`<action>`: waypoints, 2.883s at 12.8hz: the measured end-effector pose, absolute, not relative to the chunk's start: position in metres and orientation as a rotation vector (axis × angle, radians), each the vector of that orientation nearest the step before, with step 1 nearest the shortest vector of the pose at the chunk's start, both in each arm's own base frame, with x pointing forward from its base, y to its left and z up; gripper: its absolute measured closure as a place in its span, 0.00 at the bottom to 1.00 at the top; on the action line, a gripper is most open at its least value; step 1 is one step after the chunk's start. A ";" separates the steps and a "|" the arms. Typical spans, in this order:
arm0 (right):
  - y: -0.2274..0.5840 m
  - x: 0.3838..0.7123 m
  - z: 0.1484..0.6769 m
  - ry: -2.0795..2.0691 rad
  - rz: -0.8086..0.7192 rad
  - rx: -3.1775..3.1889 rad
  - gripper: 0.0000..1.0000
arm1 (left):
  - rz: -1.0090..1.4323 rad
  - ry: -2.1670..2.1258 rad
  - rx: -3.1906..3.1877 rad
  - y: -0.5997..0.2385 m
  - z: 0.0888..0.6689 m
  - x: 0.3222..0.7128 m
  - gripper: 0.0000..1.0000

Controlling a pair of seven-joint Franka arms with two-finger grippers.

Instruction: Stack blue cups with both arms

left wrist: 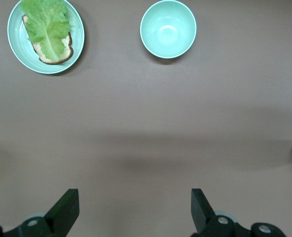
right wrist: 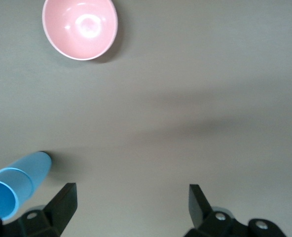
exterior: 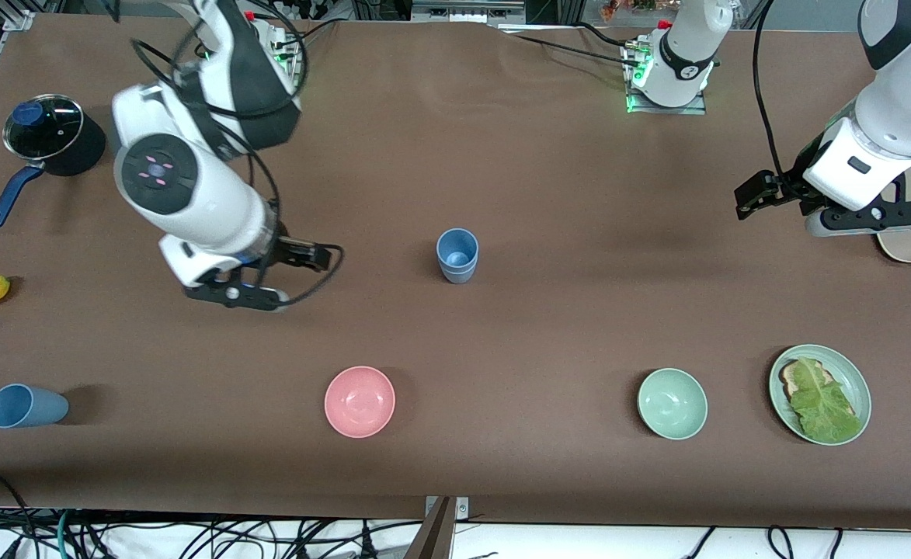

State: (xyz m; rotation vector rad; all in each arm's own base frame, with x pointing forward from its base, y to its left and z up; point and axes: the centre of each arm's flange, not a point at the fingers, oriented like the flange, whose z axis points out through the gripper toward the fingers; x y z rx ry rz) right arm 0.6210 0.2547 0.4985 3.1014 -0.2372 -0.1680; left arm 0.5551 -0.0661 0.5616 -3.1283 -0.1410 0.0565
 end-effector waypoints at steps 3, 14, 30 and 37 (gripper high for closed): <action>0.213 0.599 0.530 -0.178 -0.190 3.089 0.00 | 0.056 -0.141 -3.128 -0.066 0.562 0.555 0.00; 0.037 0.567 0.587 -0.155 -0.262 3.170 0.00 | 0.063 -0.138 -3.128 -0.067 0.561 0.554 0.00; 0.025 0.562 0.592 0.122 -0.262 3.105 0.00 | 0.078 -0.140 -3.126 -0.066 0.561 0.553 0.00; 0.023 0.562 0.592 0.117 -0.262 3.109 0.00 | 0.078 -0.138 -3.126 -0.067 0.561 0.553 0.00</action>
